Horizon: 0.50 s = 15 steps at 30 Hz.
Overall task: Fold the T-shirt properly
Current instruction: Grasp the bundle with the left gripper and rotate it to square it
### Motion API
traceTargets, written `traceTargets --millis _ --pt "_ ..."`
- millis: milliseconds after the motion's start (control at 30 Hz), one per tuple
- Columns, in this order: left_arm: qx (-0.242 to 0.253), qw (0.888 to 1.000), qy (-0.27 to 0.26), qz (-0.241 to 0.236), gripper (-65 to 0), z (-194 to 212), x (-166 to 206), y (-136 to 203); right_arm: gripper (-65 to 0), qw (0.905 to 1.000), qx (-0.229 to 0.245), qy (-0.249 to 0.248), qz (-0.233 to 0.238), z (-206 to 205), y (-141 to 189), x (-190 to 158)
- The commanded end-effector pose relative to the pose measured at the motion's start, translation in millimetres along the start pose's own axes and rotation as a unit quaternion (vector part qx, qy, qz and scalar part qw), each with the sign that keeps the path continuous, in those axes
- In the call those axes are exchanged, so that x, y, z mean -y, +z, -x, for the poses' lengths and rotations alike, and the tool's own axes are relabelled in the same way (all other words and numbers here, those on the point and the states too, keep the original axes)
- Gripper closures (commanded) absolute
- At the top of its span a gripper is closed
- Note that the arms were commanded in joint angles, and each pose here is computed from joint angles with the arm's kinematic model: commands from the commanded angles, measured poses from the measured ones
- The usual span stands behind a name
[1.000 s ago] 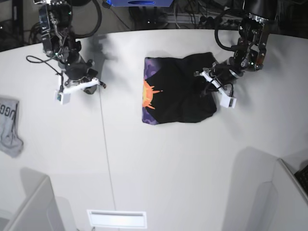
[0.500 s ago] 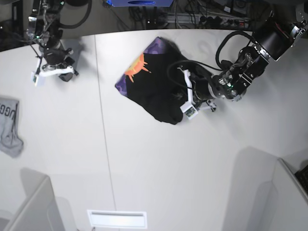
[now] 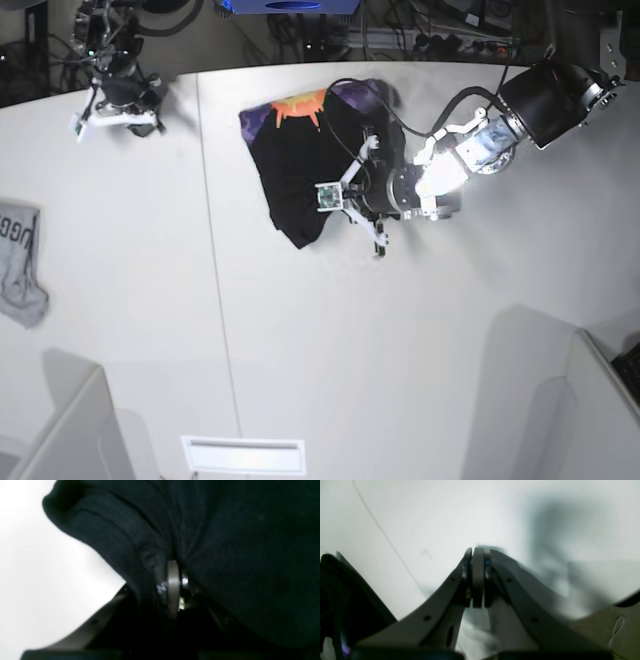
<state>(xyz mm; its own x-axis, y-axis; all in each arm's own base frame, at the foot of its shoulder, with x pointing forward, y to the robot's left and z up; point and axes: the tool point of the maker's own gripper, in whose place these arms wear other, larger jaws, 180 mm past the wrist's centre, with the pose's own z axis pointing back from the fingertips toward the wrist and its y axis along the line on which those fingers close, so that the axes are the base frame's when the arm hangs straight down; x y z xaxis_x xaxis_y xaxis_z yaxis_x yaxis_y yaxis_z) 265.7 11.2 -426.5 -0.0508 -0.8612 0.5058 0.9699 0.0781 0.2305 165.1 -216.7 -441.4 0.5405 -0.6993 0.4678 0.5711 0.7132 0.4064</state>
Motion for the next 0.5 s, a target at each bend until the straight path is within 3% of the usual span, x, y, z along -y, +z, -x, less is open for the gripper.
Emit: traceTargets --millis 0,100,467 --pt "-0.032 0.999 -0.026 0.013 0.0 10.5 7.1 -3.6 0.0 1.0 0.005 0.003 0.004 -2.9 3.4 2.9" --pt "-0.044 0.997 -0.063 0.03 0.0 9.1 12.6 -10.4 0.0 0.9999 -0.001 0.004 0.011 2.7 6.4 9.6" --pt "-0.041 0.996 -0.066 0.038 0.0 3.8 16.2 -15.4 0.0 0.9998 -0.007 0.003 0.017 8.7 9.0 14.4"
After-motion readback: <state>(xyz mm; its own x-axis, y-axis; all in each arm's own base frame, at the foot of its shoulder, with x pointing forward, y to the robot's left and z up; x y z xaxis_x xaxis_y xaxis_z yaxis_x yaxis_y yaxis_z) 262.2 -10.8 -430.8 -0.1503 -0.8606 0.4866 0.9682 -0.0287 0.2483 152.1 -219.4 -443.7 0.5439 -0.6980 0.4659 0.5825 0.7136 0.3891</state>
